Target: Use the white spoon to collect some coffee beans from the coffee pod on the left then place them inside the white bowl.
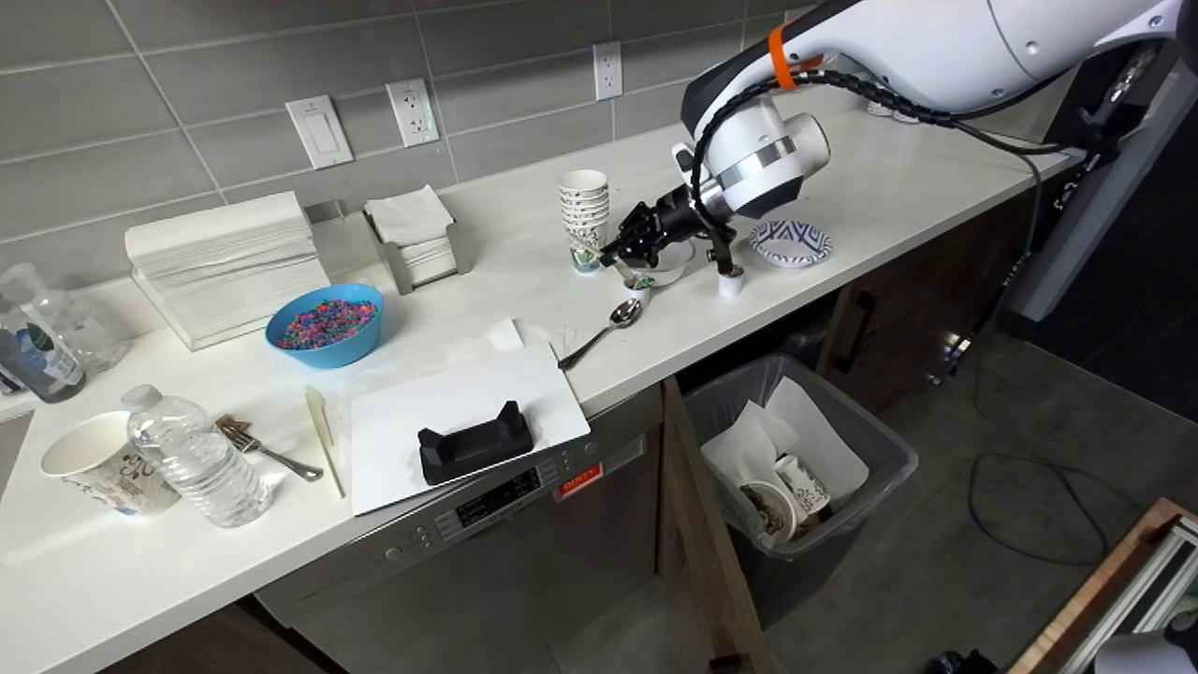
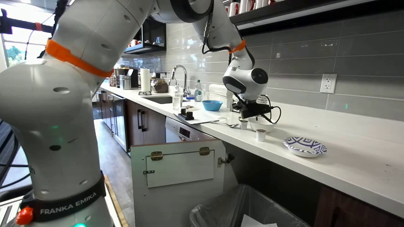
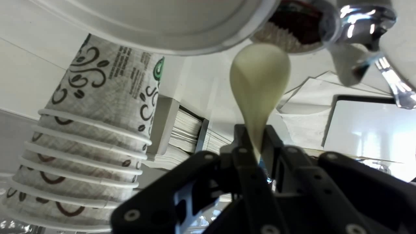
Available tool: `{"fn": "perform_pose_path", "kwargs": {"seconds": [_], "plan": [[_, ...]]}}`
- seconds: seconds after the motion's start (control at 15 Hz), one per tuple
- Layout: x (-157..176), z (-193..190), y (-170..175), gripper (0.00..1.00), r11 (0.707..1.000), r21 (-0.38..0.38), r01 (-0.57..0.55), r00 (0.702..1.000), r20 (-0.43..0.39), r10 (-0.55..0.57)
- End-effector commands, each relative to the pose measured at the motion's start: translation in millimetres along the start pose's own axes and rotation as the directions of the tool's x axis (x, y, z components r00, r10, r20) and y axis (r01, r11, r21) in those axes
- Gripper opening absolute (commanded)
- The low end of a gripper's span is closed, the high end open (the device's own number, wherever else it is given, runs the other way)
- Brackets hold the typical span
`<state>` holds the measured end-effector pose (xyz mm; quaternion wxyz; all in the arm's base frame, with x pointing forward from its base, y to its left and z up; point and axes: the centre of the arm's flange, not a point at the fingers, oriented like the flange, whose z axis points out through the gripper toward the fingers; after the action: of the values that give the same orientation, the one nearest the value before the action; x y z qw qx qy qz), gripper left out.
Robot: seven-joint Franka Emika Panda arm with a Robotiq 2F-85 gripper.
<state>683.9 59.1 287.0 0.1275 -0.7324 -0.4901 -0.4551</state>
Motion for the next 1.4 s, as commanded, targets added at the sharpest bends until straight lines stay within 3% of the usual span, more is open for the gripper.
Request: {"fn": "perform_pose_path", "kwargs": {"seconds": [0.0,1.33], "plan": [[-8,-1,-7,0.04,1.0,-0.001,0.01,1.0,-0.019,-0.01],[-25,0,-6,0.04,1.0,0.004,-0.012,0.997,-0.073,0.012]]}}
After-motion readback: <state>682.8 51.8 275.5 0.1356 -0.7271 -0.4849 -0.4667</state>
